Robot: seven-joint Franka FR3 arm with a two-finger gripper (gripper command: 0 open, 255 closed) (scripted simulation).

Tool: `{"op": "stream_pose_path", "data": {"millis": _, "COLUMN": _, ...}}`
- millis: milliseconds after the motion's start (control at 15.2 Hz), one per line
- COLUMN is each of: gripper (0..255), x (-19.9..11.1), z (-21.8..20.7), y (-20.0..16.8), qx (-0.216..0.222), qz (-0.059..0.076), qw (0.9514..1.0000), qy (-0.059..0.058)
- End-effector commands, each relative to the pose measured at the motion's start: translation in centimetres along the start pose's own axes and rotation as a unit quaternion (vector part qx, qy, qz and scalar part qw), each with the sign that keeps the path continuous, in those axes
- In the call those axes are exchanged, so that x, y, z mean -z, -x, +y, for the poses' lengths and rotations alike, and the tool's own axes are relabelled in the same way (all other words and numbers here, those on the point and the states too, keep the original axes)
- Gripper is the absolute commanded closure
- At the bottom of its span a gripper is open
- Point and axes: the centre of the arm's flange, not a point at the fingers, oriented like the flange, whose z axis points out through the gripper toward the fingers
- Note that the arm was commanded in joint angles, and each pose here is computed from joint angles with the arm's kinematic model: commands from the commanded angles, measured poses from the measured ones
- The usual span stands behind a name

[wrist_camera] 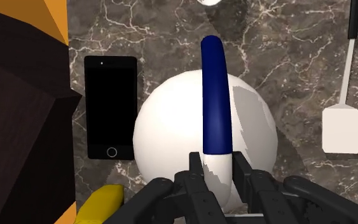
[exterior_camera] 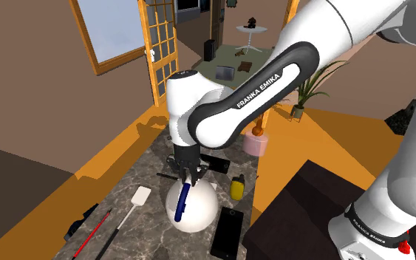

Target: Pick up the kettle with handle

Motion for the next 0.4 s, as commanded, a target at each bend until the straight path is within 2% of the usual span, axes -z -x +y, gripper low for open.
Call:
{"op": "stream_pose_path", "data": {"millis": 0, "gripper": 255, "x": 1.1, "z": -0.1, "y": 0.0, "qx": 0.0, "qz": 0.0, "qw": 1.0, "qy": -0.001}}
{"op": "stream_pose_path", "data": {"millis": 330, "gripper": 255, "x": 2.8, "z": 0.0, "y": 0.2, "qx": 0.0, "qz": 0.0, "qw": 1.0, "qy": -0.001}}
